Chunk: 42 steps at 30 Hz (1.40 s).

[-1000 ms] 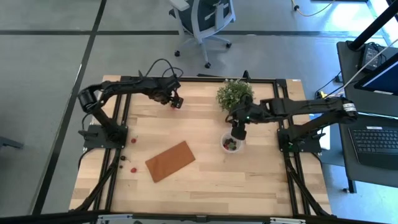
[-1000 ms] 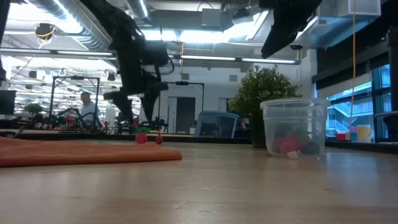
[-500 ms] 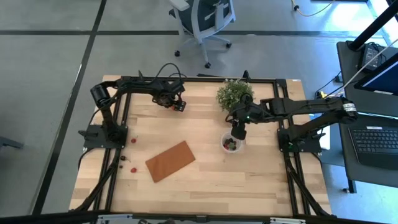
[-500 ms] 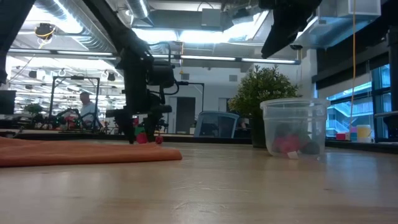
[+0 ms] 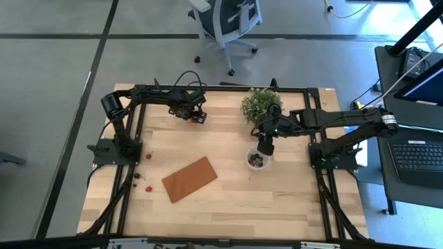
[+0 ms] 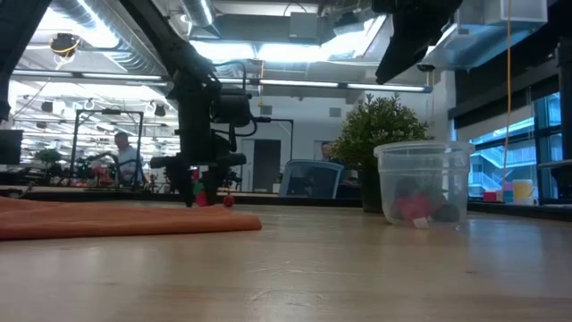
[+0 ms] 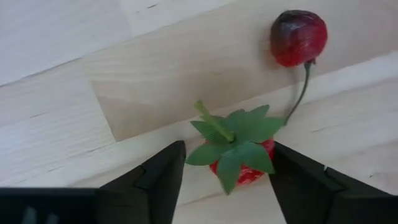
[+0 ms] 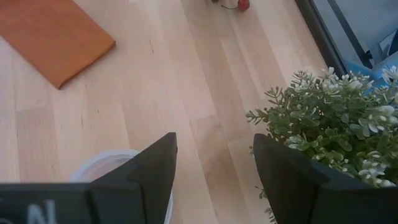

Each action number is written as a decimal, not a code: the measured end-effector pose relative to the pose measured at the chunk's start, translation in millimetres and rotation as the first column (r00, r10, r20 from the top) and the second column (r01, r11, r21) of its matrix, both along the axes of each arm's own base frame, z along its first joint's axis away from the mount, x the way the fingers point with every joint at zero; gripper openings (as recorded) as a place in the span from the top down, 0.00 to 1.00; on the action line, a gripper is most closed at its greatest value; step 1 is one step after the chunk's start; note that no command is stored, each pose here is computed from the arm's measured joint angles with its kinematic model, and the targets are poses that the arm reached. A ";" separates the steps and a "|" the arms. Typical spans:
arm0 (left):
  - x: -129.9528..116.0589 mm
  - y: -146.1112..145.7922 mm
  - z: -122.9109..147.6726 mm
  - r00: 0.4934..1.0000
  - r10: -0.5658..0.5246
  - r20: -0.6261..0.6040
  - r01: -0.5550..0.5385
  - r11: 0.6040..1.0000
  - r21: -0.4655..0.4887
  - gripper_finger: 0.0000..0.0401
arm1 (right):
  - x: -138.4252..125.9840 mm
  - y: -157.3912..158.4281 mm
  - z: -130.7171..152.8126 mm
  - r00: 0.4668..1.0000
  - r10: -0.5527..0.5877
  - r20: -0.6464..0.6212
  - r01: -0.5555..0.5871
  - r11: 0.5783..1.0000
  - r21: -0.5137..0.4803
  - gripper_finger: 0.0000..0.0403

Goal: Pick and placing Produce into tupperware
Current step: Put the red strawberry into the transparent container

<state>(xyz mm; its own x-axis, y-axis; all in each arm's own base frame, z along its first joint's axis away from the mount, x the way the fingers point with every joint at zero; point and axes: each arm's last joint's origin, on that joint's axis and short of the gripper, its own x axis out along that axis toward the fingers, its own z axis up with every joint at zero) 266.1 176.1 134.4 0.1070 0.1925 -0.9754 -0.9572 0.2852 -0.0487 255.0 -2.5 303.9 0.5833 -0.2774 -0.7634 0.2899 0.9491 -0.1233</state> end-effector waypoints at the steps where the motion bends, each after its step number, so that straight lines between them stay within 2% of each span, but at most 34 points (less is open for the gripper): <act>1: -0.2 0.0 -0.1 1.000 0.001 -0.001 -0.001 1.000 0.002 0.49 | 0.0 0.0 0.0 1.000 0.000 0.000 0.000 1.000 0.000 0.47; 6: 0.3 0.9 -0.5 1.000 0.007 0.002 -0.007 1.000 0.016 0.55 | 0.0 0.0 0.0 1.000 0.000 0.000 0.000 1.000 0.000 0.47; 12: 0.5 2.0 -0.4 1.000 0.007 -0.001 -0.007 0.999 0.035 0.55 | 0.0 0.1 0.0 1.000 0.001 0.000 -0.001 1.000 0.000 0.47; 25: 2.5 4.3 -0.1 0.985 -0.170 -0.028 0.171 0.982 0.075 0.56 | 0.0 0.1 0.0 1.000 0.001 0.000 -0.001 1.000 0.000 0.47; 30: 3.0 4.8 0.1 0.983 -0.179 -0.028 0.180 0.980 0.081 0.58 | 0.0 0.1 -0.1 1.000 0.001 -0.001 -0.001 1.000 0.000 0.47; 37: 5.0 4.2 0.3 0.979 -0.201 -0.024 0.202 0.975 0.094 0.69 | 0.0 0.1 -0.1 1.000 0.001 -0.001 -0.001 1.000 0.000 0.47; 42: 5.3 4.3 0.4 0.976 -0.215 -0.026 0.217 0.971 0.097 0.68 | 0.0 0.1 -0.1 1.000 0.001 -0.001 -0.001 1.000 0.000 0.47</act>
